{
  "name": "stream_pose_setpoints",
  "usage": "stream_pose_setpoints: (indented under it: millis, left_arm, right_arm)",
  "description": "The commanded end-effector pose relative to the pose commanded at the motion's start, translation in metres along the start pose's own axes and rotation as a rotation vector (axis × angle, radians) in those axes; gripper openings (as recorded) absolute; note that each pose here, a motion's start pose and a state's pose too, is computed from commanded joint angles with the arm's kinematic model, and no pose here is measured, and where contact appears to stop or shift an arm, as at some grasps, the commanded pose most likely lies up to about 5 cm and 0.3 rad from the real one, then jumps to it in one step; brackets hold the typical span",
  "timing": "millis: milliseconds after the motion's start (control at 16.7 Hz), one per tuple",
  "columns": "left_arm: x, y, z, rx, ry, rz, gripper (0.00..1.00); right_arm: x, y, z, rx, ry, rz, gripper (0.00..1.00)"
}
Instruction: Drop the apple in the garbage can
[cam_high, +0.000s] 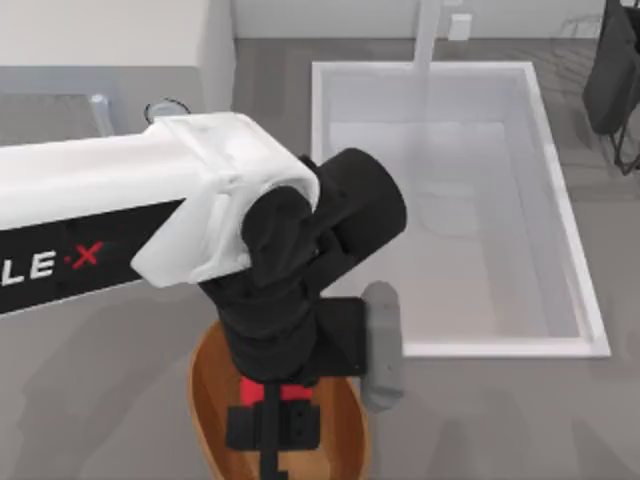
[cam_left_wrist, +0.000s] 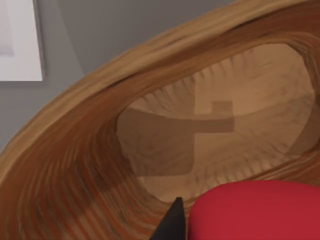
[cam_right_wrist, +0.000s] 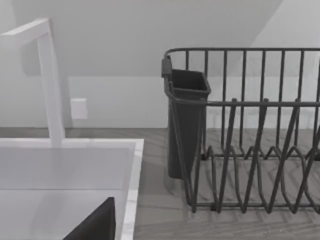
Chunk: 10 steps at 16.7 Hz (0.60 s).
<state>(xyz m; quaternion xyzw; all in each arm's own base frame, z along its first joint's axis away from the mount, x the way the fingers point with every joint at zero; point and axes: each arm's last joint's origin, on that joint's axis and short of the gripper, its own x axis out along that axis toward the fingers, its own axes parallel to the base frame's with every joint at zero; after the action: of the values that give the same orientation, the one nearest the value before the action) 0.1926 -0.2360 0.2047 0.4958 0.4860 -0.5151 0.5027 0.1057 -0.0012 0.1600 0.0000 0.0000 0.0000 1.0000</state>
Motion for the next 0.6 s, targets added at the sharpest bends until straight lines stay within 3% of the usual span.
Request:
stream_pose_setpoints:
  millis: [600]
  left_arm:
    - [0.0,0.0,0.0,0.0,0.0,0.0,0.98]
  right_arm:
    - [0.0,0.0,0.0,0.0,0.0,0.0,1.0]
